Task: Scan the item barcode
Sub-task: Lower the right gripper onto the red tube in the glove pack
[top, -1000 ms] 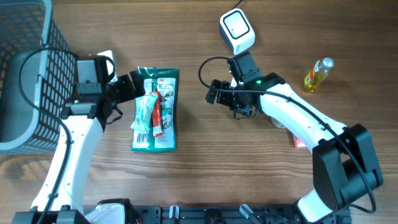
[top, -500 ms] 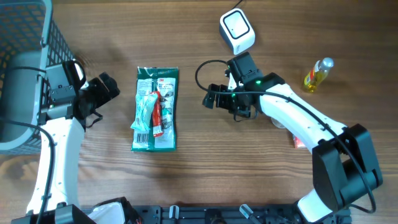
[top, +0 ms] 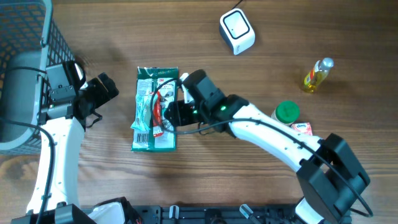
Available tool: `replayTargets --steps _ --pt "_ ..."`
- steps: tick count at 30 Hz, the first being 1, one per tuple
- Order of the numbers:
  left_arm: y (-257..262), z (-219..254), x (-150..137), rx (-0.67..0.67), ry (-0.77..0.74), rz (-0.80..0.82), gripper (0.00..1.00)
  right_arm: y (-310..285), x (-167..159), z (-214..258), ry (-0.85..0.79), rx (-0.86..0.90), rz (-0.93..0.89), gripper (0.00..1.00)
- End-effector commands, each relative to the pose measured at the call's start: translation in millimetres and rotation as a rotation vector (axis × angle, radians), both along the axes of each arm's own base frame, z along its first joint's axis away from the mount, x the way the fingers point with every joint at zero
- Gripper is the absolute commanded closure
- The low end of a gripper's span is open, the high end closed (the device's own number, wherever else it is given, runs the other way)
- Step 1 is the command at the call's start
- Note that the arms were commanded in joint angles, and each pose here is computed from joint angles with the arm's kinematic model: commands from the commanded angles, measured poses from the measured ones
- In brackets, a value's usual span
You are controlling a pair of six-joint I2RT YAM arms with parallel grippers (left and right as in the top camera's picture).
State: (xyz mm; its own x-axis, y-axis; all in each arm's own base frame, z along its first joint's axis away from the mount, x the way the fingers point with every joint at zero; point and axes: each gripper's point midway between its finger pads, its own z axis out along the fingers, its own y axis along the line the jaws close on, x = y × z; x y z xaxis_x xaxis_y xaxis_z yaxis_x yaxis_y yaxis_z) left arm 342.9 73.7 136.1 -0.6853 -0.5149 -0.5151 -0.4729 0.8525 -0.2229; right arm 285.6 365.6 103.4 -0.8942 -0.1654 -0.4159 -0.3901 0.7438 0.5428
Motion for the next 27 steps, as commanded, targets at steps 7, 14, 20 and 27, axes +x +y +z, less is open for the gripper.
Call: replayTargets --steps 7,14,20,27 --pt "4 2 3 0.005 -0.003 0.021 0.0 38 -7 6 -0.103 0.051 0.015 0.44" --pt "4 2 3 0.005 -0.003 0.021 0.0 42 -6 -55 -0.042 -0.024 0.02 0.45" --pt "4 2 3 0.005 -0.003 0.021 0.0 44 -4 -67 -0.036 -0.027 0.018 0.57" --pt "4 2 3 0.005 -0.003 0.021 0.0 47 -4 -82 -0.017 -0.031 0.006 0.59"
